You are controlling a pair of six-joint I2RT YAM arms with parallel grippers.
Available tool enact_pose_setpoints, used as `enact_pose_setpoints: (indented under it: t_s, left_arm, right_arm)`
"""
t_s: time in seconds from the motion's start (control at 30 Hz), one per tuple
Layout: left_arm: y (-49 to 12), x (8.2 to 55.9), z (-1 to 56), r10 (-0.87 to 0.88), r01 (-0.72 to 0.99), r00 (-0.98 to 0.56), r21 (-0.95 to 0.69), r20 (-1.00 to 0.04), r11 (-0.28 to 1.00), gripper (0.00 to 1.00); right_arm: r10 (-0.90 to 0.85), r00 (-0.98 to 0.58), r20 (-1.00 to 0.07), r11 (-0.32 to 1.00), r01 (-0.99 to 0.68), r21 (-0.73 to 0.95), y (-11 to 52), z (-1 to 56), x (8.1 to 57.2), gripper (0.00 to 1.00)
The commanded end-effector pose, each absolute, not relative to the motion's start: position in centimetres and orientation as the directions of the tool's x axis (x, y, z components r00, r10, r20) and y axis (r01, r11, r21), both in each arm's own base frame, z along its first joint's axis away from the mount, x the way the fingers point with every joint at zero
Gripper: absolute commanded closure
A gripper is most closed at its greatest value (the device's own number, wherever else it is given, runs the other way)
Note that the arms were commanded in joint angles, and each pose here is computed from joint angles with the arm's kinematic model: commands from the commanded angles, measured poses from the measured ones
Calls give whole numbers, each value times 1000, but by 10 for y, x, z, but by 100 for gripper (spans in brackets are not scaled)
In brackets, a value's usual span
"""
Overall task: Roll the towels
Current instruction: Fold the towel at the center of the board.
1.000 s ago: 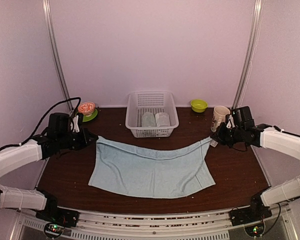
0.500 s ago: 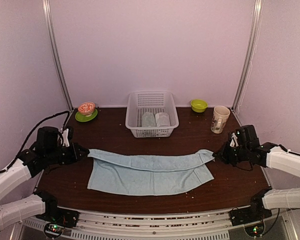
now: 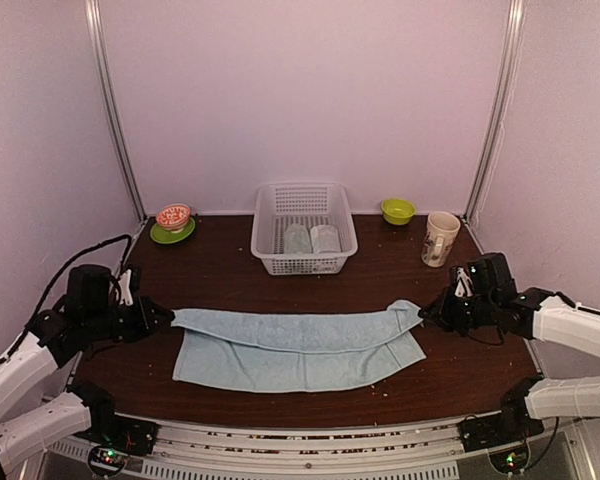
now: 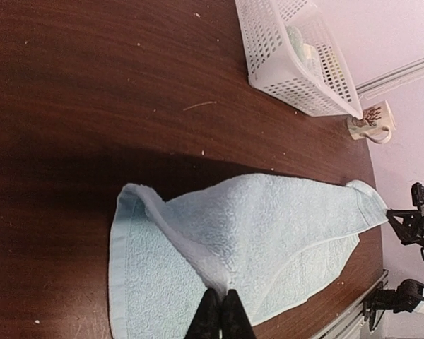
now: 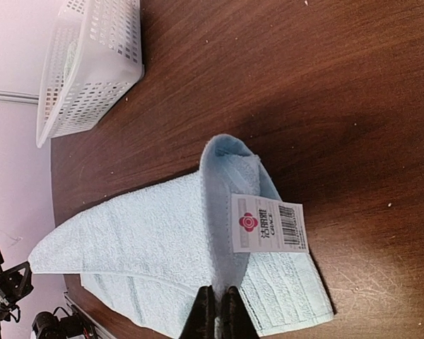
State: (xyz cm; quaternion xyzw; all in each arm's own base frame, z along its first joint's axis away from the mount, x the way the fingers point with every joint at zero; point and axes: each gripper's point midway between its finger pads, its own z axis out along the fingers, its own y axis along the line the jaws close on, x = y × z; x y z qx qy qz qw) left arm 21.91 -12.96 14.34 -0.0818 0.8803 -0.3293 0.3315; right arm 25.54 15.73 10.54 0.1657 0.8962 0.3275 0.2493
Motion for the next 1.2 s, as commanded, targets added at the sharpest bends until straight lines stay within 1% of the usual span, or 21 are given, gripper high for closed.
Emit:
enact_pose_setpoints:
  t_s: [0.0, 0.2, 0.4, 0.53, 0.6, 0.7, 0.87, 0.97, 1.17]
  left_arm:
    - [-125, 201, 125, -394, 6, -797, -659, -458, 752, 100]
    - [-120, 192, 114, -411, -49, -812, -653, -415, 756, 100]
    - [-112, 192, 109, -426, -103, -811, -618, -401, 779, 100]
    - [-111, 194, 110, -440, -107, -800, -625, -409, 774, 100]
    - [-116, 195, 108, -430, -92, -809, -637, -401, 766, 100]
    - [-123, 197, 106, -421, -78, -822, -656, -383, 750, 100]
    - [-125, 199, 104, -416, -78, -827, -656, -378, 751, 100]
    - [-123, 198, 98, -427, -102, -829, -653, -361, 751, 100]
    - [-121, 192, 92, -443, -137, -834, -653, -330, 745, 100]
  right_arm:
    - [456, -826, -332, 734, 138, 665, 156, 95, 246, 100]
    - [457, -821, -342, 774, 178, 607, 140, 83, 235, 100]
    - [521, -735, -434, 783, 209, 586, 113, 107, 235, 100]
    - [563, -686, -461, 783, 264, 563, 88, 112, 231, 100]
    - [572, -671, -472, 777, 258, 575, 84, 114, 231, 100]
    - [562, -702, -438, 771, 252, 584, 90, 104, 228, 100]
    - [500, -799, -333, 736, 190, 650, 125, 87, 221, 100]
    - [440, -840, -319, 757, 155, 635, 142, 79, 210, 100]
    - [427, -858, -288, 761, 169, 626, 147, 63, 200, 100]
